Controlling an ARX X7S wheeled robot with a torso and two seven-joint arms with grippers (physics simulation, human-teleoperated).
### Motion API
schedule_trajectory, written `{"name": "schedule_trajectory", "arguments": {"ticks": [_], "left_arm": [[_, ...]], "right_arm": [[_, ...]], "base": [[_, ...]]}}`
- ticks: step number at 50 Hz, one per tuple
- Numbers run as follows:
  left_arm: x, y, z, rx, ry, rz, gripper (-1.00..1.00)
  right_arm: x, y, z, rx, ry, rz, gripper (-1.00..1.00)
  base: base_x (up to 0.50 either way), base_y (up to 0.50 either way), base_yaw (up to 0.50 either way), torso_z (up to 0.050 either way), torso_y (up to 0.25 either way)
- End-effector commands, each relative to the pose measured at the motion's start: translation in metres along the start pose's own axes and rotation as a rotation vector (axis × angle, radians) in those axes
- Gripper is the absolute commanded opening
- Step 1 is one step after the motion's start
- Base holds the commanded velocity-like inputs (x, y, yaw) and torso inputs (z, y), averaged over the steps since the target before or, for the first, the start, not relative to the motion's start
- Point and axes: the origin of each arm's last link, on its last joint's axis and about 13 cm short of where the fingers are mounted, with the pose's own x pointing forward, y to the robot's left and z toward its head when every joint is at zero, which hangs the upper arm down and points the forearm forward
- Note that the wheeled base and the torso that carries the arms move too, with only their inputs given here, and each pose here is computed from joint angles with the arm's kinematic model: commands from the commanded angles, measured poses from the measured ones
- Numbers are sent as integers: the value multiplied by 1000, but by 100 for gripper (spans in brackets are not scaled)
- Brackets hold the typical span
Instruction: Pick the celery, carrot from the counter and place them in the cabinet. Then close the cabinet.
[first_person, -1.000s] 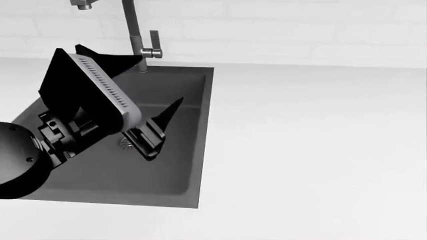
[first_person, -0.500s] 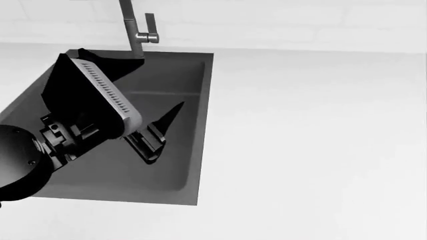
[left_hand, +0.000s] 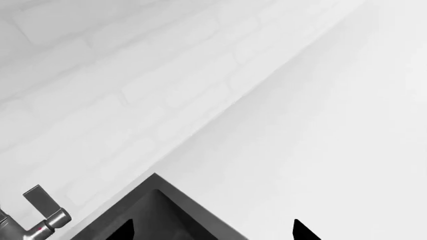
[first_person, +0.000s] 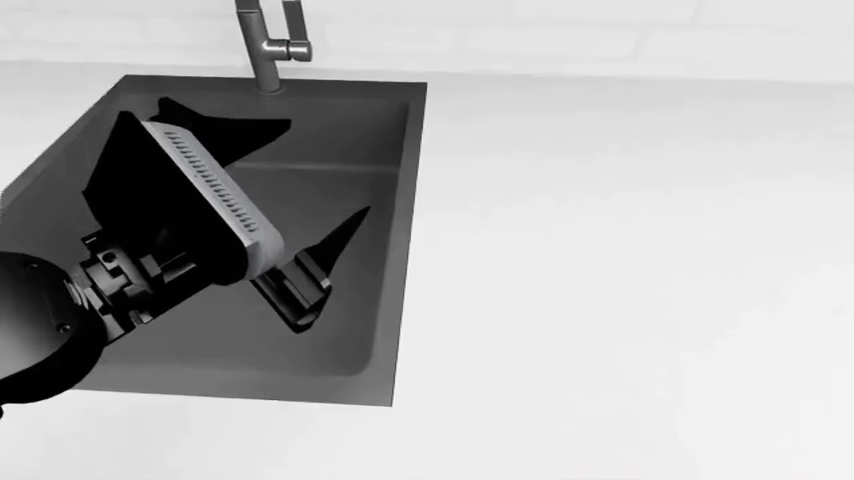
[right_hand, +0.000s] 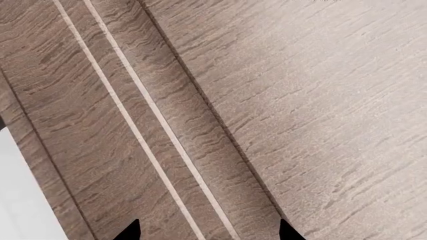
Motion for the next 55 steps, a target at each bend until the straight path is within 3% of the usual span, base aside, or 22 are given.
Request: {"name": "schedule_trajectory", "arguments": {"ticks": [1,9,41,48,55], "left_arm": [[-1,0,1,5,-4,-4,100],[-1,0,2,-2,-11,-13,100],[-7,5,5,-14,-30,23,100],[-9,6,4,-19,-40,49,100],[-11,8,4,-26,-64,97,100]], "right_arm": [[27,15,-51,200,251,151,100],[25,13,-51,205,247,146,100],[1,-16,-71,237,208,118,100],[-11,-28,-86,271,214,101,100],[-30,-23,-94,281,210,89,100]], "base": [[0,0,0,0,-66],[0,0,0,0,-9],[0,0,0,0,246],[0,0,0,0,64],[0,0,0,0,0]]}}
